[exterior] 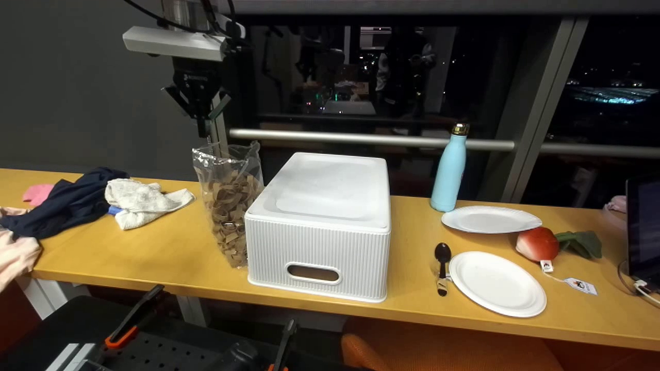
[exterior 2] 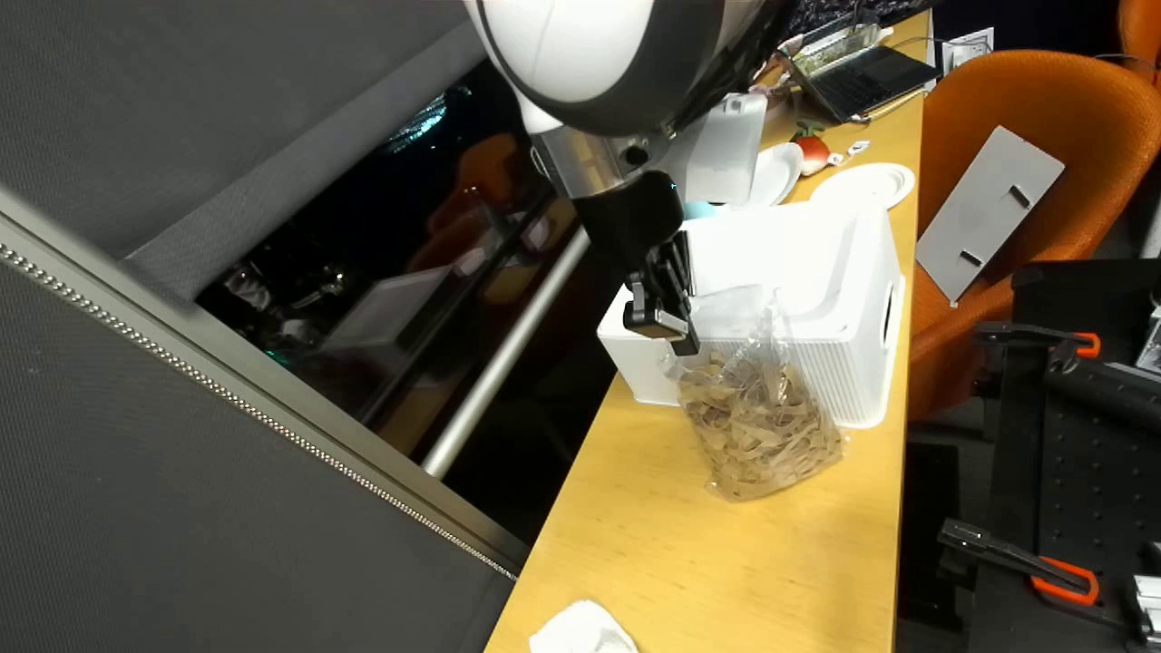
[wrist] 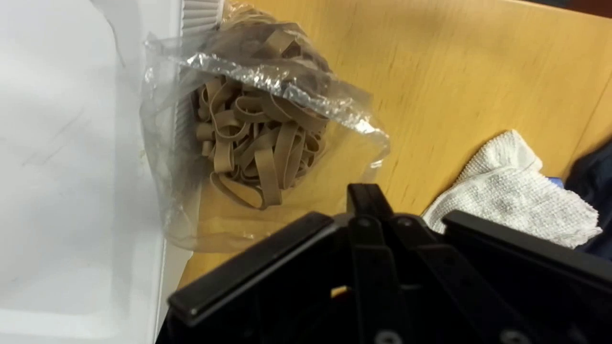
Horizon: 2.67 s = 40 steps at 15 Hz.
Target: Take two pinches of rubber bands from the bag and place them on the tub
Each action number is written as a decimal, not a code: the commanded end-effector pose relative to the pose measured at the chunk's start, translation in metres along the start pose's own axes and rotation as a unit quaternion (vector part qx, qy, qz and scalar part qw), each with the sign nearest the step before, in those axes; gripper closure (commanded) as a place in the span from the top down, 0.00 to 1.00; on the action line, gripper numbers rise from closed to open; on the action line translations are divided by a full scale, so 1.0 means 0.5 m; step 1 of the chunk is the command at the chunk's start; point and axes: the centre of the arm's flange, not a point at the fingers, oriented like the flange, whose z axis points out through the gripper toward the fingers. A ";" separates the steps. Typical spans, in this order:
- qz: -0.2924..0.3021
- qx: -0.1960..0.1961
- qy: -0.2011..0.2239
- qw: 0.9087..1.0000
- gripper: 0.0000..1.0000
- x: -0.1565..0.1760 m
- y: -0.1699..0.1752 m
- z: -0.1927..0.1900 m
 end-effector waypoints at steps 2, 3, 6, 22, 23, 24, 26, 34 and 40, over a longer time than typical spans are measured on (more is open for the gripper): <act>0.023 -0.014 -0.020 0.999 0.00 -0.006 0.053 0.028; 0.025 -0.012 -0.022 0.999 0.00 -0.002 0.064 0.036; 0.025 -0.015 -0.029 0.999 0.00 0.010 0.077 0.051; 0.022 -0.012 -0.053 0.998 0.27 0.016 0.069 0.160; 0.023 -0.012 -0.052 0.998 0.32 0.017 0.068 0.159; 0.022 -0.013 -0.052 0.998 0.40 0.017 0.066 0.156; 0.023 -0.013 -0.051 0.998 0.54 0.015 0.069 0.156; 0.029 -0.004 -0.046 0.999 0.84 0.006 0.087 0.194; 0.037 -0.003 -0.057 0.998 0.85 -0.014 0.091 0.218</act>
